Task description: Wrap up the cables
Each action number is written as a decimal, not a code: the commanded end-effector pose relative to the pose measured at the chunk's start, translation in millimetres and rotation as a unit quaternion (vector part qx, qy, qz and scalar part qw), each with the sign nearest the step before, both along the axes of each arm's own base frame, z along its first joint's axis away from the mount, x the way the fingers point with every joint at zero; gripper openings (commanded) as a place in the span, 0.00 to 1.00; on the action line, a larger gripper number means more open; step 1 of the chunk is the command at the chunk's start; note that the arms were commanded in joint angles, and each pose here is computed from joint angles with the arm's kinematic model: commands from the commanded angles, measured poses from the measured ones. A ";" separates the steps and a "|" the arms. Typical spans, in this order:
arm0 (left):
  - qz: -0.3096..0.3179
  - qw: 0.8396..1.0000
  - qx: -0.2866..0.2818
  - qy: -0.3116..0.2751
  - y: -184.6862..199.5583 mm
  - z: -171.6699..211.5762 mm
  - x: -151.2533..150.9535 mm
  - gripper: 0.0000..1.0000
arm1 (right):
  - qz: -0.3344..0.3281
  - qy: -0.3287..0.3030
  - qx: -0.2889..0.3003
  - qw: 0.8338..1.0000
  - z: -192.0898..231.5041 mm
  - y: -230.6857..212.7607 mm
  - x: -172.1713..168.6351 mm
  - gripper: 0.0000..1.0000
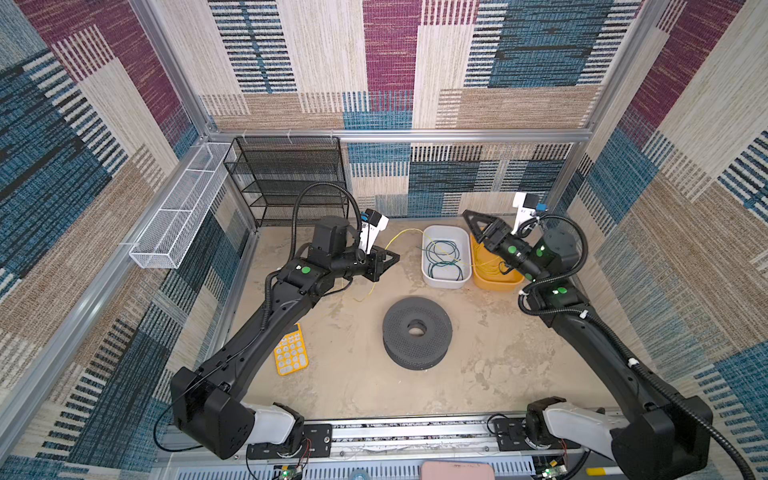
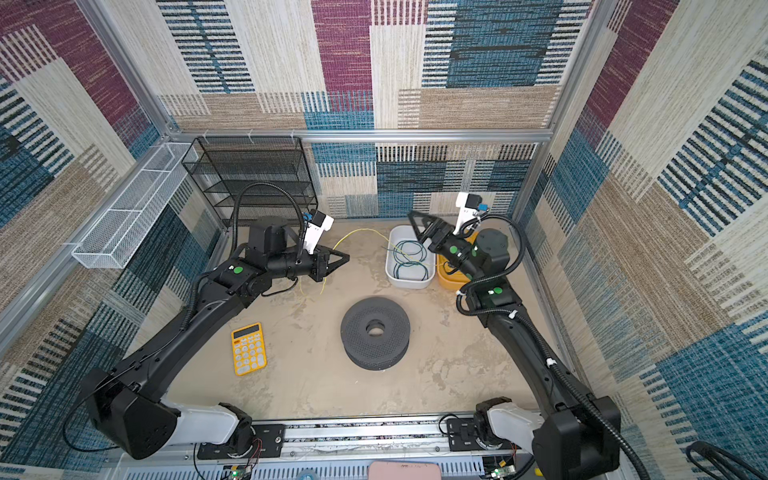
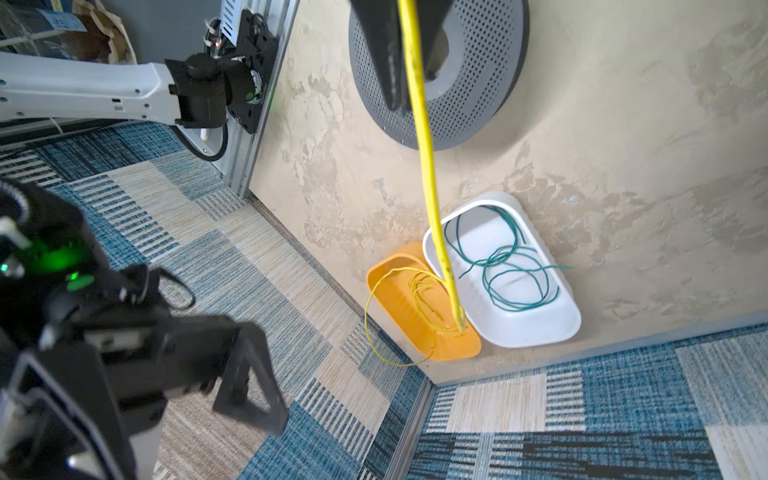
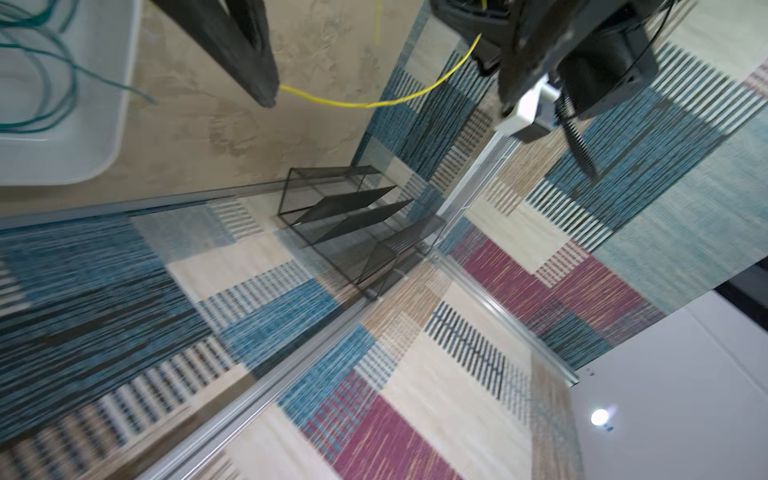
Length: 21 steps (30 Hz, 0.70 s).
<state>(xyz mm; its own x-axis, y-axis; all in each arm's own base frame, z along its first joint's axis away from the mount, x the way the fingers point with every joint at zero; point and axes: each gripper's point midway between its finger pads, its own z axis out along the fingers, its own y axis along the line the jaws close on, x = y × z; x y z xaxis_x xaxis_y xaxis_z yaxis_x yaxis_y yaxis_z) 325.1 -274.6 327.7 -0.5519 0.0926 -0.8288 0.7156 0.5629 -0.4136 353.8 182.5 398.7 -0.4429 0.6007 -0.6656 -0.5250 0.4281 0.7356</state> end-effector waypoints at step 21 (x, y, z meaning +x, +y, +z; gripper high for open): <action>-0.040 0.994 0.074 -0.076 -42.7 -15.0 -24.8 0.00 | 0.126 0.097 0.096 0.983 -35.7 104.6 -13.4 0.19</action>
